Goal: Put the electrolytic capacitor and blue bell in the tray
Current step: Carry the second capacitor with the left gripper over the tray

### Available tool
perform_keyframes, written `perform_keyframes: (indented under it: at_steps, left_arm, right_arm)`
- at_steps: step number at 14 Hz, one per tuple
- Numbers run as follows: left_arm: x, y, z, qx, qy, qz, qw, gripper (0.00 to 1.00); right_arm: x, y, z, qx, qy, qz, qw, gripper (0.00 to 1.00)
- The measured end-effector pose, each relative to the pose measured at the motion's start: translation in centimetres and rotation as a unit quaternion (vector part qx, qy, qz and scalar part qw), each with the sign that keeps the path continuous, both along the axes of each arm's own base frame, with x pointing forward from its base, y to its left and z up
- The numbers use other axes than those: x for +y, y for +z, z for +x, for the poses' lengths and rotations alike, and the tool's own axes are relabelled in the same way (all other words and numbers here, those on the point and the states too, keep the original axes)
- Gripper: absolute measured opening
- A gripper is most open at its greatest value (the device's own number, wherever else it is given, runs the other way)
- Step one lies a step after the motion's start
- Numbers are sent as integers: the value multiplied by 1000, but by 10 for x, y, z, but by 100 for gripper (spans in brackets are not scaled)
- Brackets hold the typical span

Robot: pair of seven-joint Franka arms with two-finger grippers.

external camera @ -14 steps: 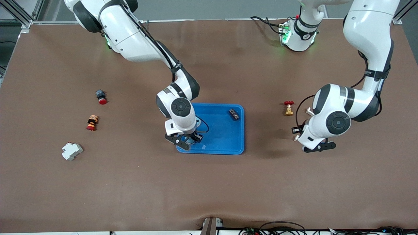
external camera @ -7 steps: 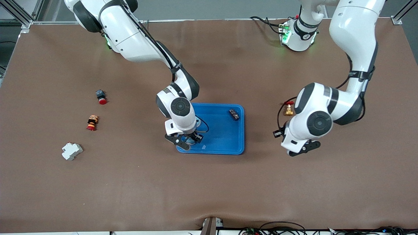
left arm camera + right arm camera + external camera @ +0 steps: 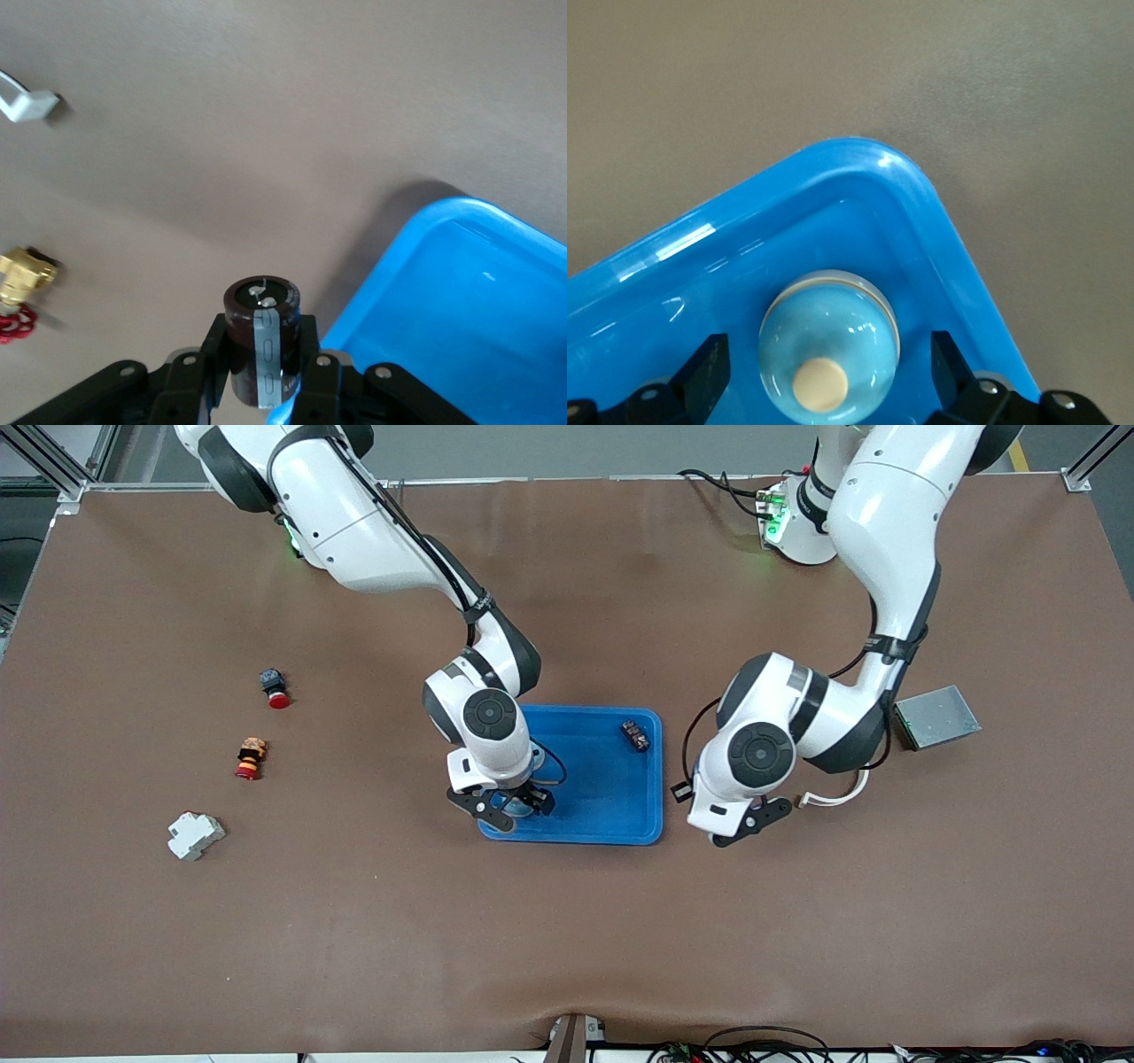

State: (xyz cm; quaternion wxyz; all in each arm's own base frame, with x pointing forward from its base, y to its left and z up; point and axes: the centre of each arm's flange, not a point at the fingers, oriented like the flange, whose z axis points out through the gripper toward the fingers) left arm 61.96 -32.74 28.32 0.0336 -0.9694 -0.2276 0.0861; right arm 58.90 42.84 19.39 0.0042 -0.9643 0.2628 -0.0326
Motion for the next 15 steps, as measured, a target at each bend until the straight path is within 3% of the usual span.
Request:
perform_keyframes:
  at_steps: [5, 8, 15]
  left_arm:
    - [-41, -27, -13, -20, 15, -11, 1000, 34]
    - [-63, -45, -24, -24, 17, -14, 999, 34]
    - [-81, -62, -26, -50, 11, -36, 998, 34]
  right_arm:
    - [5, 44, 2, 18, -1, -17, 1000, 100]
    - [-1, 65, 12, 15, 2, -21, 1000, 100]
    - [-114, 107, 73, 37, 101, -42, 993, 100]
